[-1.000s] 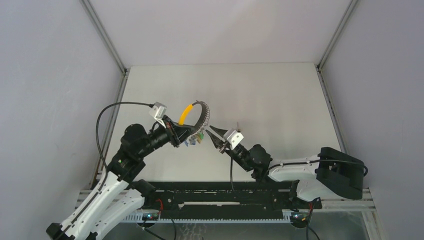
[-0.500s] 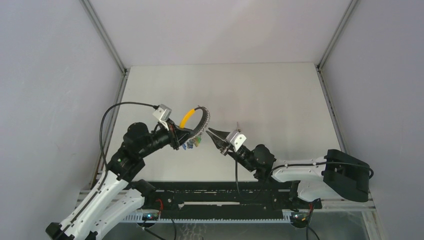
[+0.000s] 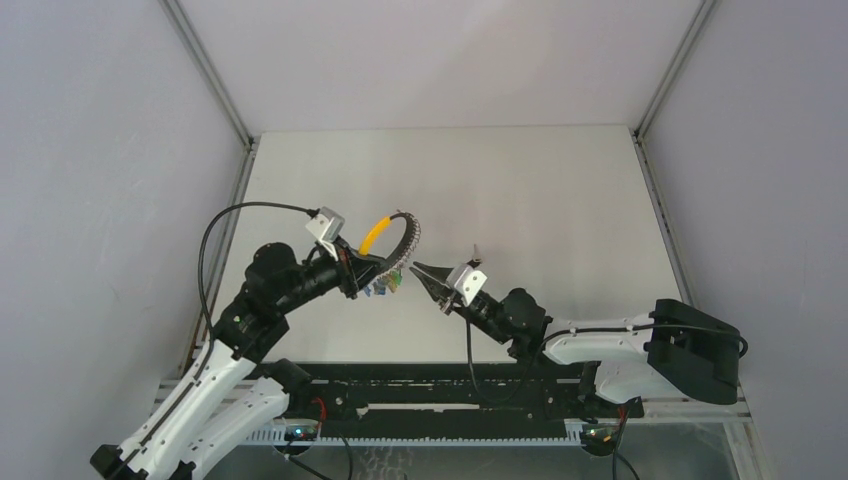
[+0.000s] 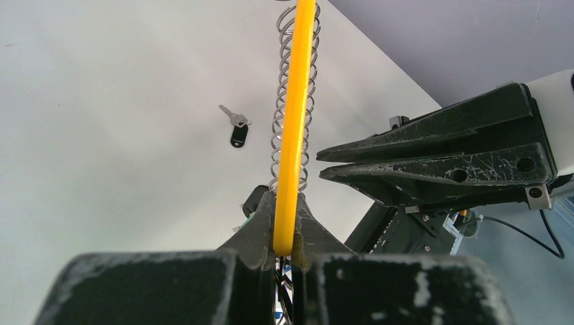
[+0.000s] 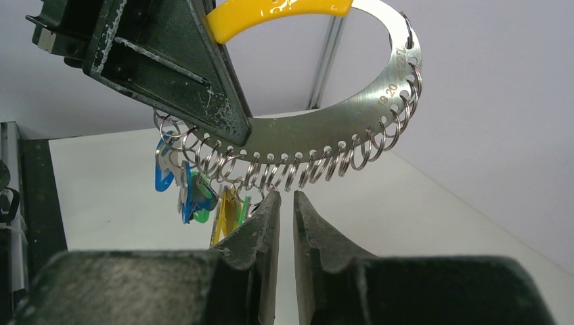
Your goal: Put the keys on the keyring
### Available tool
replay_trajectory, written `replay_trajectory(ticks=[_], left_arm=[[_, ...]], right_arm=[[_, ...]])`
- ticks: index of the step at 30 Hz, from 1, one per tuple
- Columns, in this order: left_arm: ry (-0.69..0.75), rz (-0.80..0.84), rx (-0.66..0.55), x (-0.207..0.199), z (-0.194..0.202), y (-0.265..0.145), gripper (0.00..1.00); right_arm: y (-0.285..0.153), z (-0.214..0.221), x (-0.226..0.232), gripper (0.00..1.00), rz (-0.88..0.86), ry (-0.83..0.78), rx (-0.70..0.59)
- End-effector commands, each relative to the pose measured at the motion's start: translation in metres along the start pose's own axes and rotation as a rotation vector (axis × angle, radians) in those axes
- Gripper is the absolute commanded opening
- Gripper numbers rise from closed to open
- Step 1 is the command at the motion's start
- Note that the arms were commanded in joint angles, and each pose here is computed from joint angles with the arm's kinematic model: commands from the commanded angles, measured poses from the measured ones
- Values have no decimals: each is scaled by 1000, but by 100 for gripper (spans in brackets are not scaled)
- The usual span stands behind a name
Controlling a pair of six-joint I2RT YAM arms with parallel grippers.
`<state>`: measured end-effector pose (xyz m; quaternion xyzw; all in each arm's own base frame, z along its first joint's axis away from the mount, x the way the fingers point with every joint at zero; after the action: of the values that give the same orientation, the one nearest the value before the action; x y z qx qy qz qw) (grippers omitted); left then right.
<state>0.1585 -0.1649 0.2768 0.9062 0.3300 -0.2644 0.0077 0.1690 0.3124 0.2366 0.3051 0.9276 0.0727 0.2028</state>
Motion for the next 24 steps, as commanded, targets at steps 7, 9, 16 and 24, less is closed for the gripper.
replay_trajectory(ticks=[7,9,16,24], left_arm=[[66,85,-78,-22,-31,-6,0],[68,88,-78,-22,-31,-6,0],[68,95,-77,-23,-31,-6,0],[69,103,-76,-24,-30,-7,0]], right_arm=[[13,-16,-9,6,43,-2,-35],[14,-15,-10,5,45,-3,-31],[16,-12,-9,5,51,-5,-20],[16,-8,-12,7,79,-6,-4]])
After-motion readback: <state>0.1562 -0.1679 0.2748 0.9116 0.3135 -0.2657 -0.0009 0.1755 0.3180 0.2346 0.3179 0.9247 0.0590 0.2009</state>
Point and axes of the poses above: each gripper's point midway between its finger pads, its own y axis out along the fingers, its own x axis along the line the jaws close on, z = x × y, the point moved 5 cm from there along -y, back along the fingers, and after that the axes turned 7 degrees about -y, right-handed, at the moved point
